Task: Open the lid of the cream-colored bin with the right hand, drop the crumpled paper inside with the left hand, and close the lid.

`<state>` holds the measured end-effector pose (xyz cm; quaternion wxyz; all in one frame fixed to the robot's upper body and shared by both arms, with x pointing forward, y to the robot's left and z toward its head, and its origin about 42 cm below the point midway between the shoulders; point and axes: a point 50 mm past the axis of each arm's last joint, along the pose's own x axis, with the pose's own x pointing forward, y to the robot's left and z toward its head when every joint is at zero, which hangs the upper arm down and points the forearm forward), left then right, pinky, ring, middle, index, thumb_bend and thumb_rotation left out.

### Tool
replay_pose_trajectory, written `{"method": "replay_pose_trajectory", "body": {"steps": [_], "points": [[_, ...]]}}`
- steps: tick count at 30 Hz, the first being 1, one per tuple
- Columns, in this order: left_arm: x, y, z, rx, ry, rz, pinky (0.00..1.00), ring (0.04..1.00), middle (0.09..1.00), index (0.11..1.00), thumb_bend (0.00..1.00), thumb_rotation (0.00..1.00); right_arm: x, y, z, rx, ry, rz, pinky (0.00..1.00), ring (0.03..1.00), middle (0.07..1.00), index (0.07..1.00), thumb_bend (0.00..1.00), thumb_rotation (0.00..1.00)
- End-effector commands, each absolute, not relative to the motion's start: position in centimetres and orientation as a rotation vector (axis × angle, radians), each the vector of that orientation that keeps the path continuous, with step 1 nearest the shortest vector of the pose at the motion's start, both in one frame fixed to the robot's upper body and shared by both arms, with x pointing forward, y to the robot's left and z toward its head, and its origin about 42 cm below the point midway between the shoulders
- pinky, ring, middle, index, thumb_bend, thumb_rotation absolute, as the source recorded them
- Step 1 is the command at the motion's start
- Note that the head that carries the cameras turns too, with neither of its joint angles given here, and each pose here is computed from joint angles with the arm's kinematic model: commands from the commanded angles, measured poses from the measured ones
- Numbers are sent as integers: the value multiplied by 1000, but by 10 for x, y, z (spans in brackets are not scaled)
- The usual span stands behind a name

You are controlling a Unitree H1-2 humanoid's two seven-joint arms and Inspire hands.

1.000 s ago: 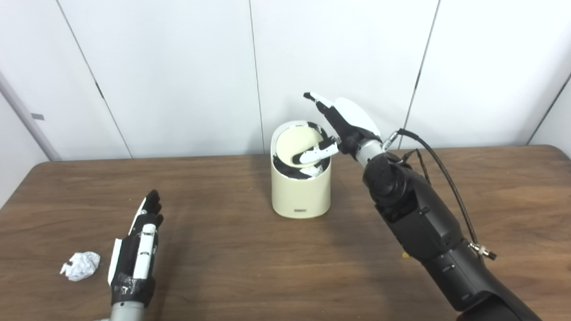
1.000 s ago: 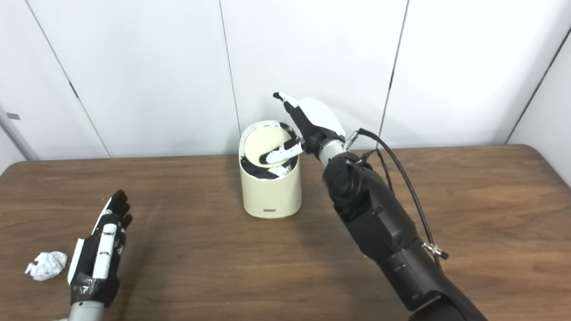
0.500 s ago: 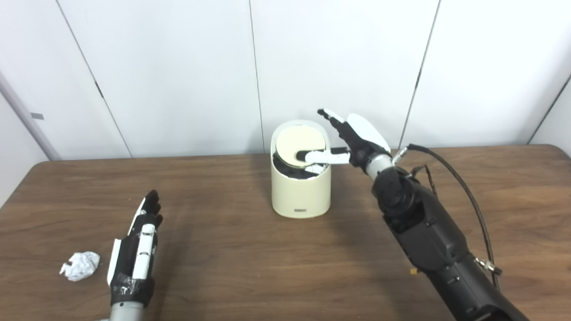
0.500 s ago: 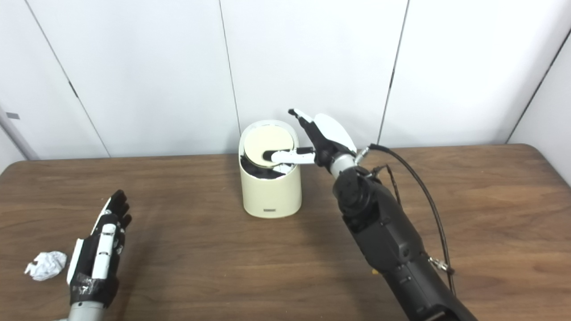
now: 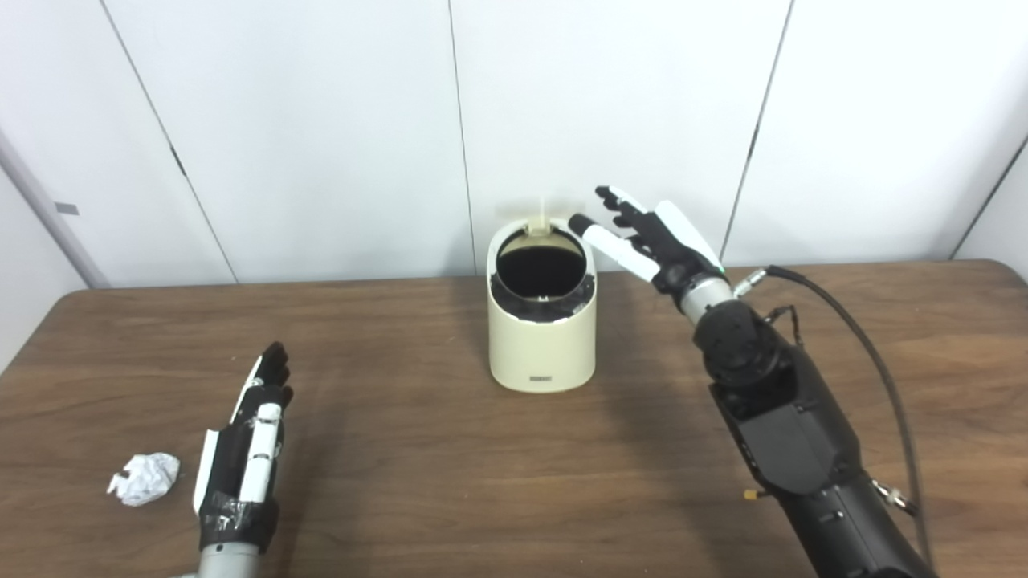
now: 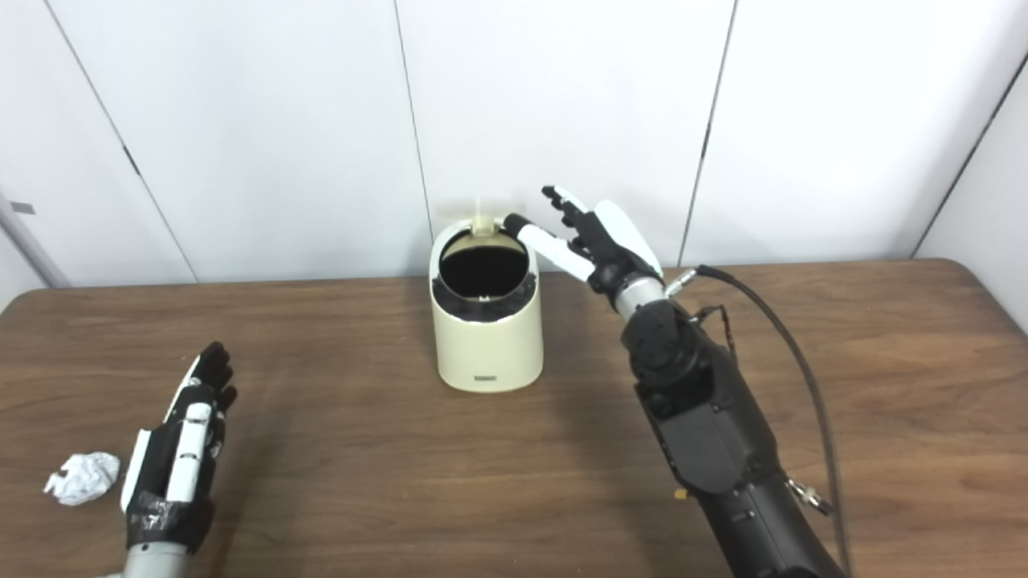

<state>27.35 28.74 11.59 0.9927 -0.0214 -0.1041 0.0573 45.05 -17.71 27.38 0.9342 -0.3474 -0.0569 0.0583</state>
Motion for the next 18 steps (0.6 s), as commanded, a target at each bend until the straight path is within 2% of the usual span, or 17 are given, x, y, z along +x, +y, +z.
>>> {"method": "replay_pose_trajectory", "body": {"steps": [1, 10, 13, 18], "points": [[248, 276, 73, -105, -85, 140, 1000, 1000, 979, 968, 334, 782, 448, -183, 297, -699, -181, 95, 809, 907, 944, 946, 689, 1000], [251, 279, 75, -98, -87, 138, 1000, 1000, 977, 968, 316, 762, 432, -213, 285, -640, -144, 61, 882, 946, 959, 963, 672, 1000], [252, 282, 75, -89, -82, 133, 1000, 1000, 979, 970, 333, 757, 426, -221, 282, -600, -139, 52, 890, 933, 946, 941, 687, 1000], [254, 284, 76, -90, -89, 127, 1000, 1000, 985, 980, 313, 754, 413, -231, 277, -554, -161, 40, 890, 927, 943, 925, 613, 1000]]}}
